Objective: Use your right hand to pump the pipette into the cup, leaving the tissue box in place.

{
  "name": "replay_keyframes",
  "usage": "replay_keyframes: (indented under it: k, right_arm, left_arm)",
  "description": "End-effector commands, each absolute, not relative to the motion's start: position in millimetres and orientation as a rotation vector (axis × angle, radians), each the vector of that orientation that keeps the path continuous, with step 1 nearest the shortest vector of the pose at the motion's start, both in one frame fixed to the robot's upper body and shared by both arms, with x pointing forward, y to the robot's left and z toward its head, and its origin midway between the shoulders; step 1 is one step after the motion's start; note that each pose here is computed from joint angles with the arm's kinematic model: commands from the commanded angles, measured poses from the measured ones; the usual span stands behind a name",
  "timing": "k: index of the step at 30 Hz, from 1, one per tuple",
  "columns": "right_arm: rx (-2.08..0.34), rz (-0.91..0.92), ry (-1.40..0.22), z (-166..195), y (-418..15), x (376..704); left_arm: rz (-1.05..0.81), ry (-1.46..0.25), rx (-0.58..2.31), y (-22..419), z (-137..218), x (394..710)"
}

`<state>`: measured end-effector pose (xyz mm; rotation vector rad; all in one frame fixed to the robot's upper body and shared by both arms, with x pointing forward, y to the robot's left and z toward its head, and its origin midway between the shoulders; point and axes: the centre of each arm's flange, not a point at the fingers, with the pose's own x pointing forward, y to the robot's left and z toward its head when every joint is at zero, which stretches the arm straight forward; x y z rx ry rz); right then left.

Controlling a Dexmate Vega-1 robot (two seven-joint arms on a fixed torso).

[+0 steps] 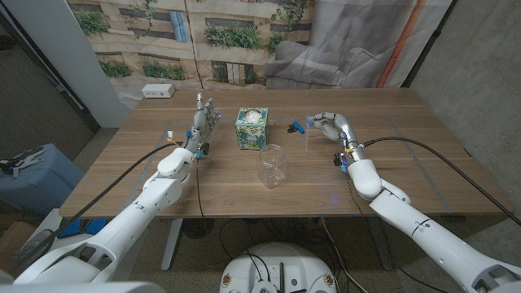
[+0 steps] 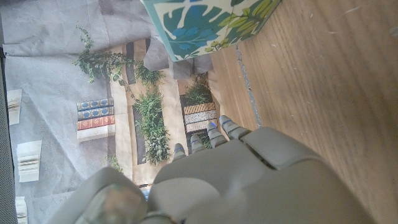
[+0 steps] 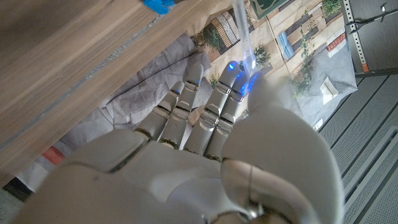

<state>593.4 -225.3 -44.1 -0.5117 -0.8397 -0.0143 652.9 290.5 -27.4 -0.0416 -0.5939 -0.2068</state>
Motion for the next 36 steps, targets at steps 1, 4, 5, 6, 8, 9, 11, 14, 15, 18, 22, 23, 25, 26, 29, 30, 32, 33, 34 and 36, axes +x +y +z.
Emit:
replay_keyframes:
  k: [1,4,5,6,8,9,11,14,15,18,22,23,25,26,29,30,32,33,34,36]
  right_arm:
    - [-0.502,-0.015,-0.827,-44.6,-226.2,595.5]
    - [-0.501,-0.016,-0.826,-44.9,-226.9,595.5]
    - [-0.504,-0.013,-0.828,-45.0,-227.1,595.6]
    - [-0.501,-0.014,-0.827,-45.1,-227.3,595.7]
    - [-0.496,-0.016,-0.824,-45.3,-227.7,595.9]
    - [-0.496,-0.016,-0.823,-45.3,-227.8,596.0]
    - [-0.491,-0.017,-0.823,-45.2,-228.0,596.0]
    - [-0.485,-0.017,-0.825,-45.0,-228.1,596.1]
    - [-0.480,-0.020,-0.823,-44.9,-228.1,596.2]
    - [-0.477,-0.019,-0.826,-44.7,-228.0,596.2]
    - [-0.470,-0.019,-0.829,-44.8,-228.0,596.1]
    - [-0.469,-0.020,-0.828,-44.8,-228.0,596.0]
    - [-0.465,-0.021,-0.826,-45.1,-228.2,595.9]
    - [-0.461,-0.024,-0.826,-45.5,-228.6,595.6]
    - [-0.454,-0.030,-0.822,-45.8,-228.9,595.2]
    - [-0.453,-0.032,-0.824,-46.0,-229.3,594.7]
    - [-0.453,-0.033,-0.825,-46.2,-229.7,594.3]
    - [-0.450,-0.033,-0.825,-46.3,-229.8,594.1]
    - [-0.443,-0.038,-0.821,-46.3,-230.0,593.9]
    - [-0.441,-0.037,-0.827,-46.3,-230.1,593.4]
  left_arm:
    - [-0.206,-0.594,-0.041,290.8,-27.4,652.9]
    - [-0.206,-0.594,-0.041,290.9,-27.4,652.9]
    - [-0.206,-0.594,-0.041,290.9,-27.4,652.9]
    - [-0.206,-0.594,-0.041,290.9,-27.4,652.9]
    - [-0.206,-0.594,-0.041,290.9,-27.4,652.9]
    - [-0.206,-0.594,-0.041,290.9,-27.4,652.9]
    - [-0.206,-0.594,-0.042,290.8,-27.4,652.9]
    - [-0.206,-0.594,-0.041,290.8,-27.4,652.9]
    - [-0.206,-0.594,-0.041,290.8,-27.4,652.9]
    - [-0.206,-0.594,-0.041,290.8,-27.4,652.9]
    - [-0.206,-0.594,-0.042,290.7,-27.4,652.9]
    - [-0.206,-0.594,-0.042,290.7,-27.4,652.9]
    - [-0.207,-0.594,-0.042,290.7,-27.4,652.9]
    - [-0.206,-0.594,-0.041,290.7,-27.4,652.9]
    - [-0.206,-0.594,-0.042,290.7,-27.4,652.8]
    - [-0.206,-0.594,-0.041,290.7,-27.4,652.8]
    - [-0.206,-0.594,-0.041,290.7,-27.4,652.8]
    - [-0.206,-0.594,-0.041,290.7,-27.4,652.8]
    - [-0.206,-0.594,-0.041,290.7,-27.4,652.8]
    - [-0.206,-0.594,-0.041,290.7,-27.4,652.8]
